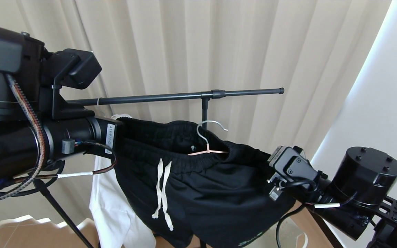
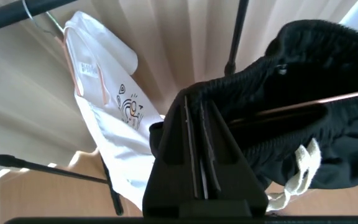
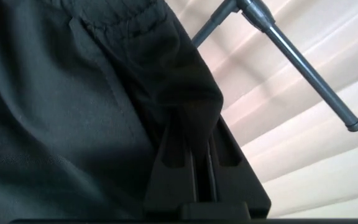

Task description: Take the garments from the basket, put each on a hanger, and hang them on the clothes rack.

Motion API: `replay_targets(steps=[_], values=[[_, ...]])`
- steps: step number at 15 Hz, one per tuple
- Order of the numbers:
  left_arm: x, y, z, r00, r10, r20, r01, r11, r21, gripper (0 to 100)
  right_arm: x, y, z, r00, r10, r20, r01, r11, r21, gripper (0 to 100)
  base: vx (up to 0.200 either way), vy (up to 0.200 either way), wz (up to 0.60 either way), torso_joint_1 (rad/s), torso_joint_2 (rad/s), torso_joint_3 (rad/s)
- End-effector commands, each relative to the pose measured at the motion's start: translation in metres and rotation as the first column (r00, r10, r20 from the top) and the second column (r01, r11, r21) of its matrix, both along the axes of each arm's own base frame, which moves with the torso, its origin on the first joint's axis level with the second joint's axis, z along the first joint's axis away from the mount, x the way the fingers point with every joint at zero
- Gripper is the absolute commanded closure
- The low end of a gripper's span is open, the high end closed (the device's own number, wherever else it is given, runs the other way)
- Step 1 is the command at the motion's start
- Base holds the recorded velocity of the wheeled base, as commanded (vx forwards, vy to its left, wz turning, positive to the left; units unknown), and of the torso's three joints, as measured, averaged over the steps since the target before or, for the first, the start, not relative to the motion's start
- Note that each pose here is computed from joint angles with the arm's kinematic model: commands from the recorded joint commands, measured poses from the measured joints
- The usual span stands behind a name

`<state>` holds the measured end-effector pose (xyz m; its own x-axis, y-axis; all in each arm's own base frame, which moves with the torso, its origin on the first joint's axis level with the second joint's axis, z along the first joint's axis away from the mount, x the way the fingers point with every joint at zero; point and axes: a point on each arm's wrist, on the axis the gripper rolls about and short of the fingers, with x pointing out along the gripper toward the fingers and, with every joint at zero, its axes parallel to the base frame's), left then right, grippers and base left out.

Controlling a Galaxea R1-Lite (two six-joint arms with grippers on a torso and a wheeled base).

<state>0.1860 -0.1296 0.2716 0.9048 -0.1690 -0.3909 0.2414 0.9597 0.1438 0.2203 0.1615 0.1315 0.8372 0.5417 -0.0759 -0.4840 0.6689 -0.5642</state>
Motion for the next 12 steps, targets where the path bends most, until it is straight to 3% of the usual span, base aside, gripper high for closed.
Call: replay_targets(steps=[1,2,6,9,12], values=[[-0.004,-0.005,-0.004,1.0,-0.027,-0.015,0.027,1.0,0.009,100,0.006,0.011,0.0,1.0,0.003,-0.025,-0.002,0.998,0.057,100,0.0,0.0,0.0,0.0,0.0,0.0],[-0.005,-0.006,-0.005,0.999,-0.032,-0.021,0.032,0.999,0.013,100,0.009,0.015,0.002,0.999,-0.015,-0.044,0.02,0.994,0.109,100,0.0,0.0,0.0,0.0,0.0,0.0],[-0.008,-0.01,-0.027,0.994,-0.027,-0.102,0.027,1.0,0.004,100,0.015,0.025,0.008,0.998,-0.014,-0.063,0.027,0.979,0.204,100,0.0,0.0,0.0,0.0,0.0,0.0],[-0.015,-0.018,-0.032,0.989,-0.044,-0.144,0.039,0.999,-0.038,100,0.015,0.031,0.009,0.998,0.0,-0.066,0.014,0.975,0.222,100,0.0,0.0,0.0,0.0,0.0,0.0],[-0.018,-0.027,-0.035,0.984,-0.077,-0.16,0.071,0.997,-0.04,100,0.016,0.034,0.01,0.997,0.008,-0.073,0.01,0.97,0.242,100,0.0,0.0,0.0,0.0,0.0,0.0]])
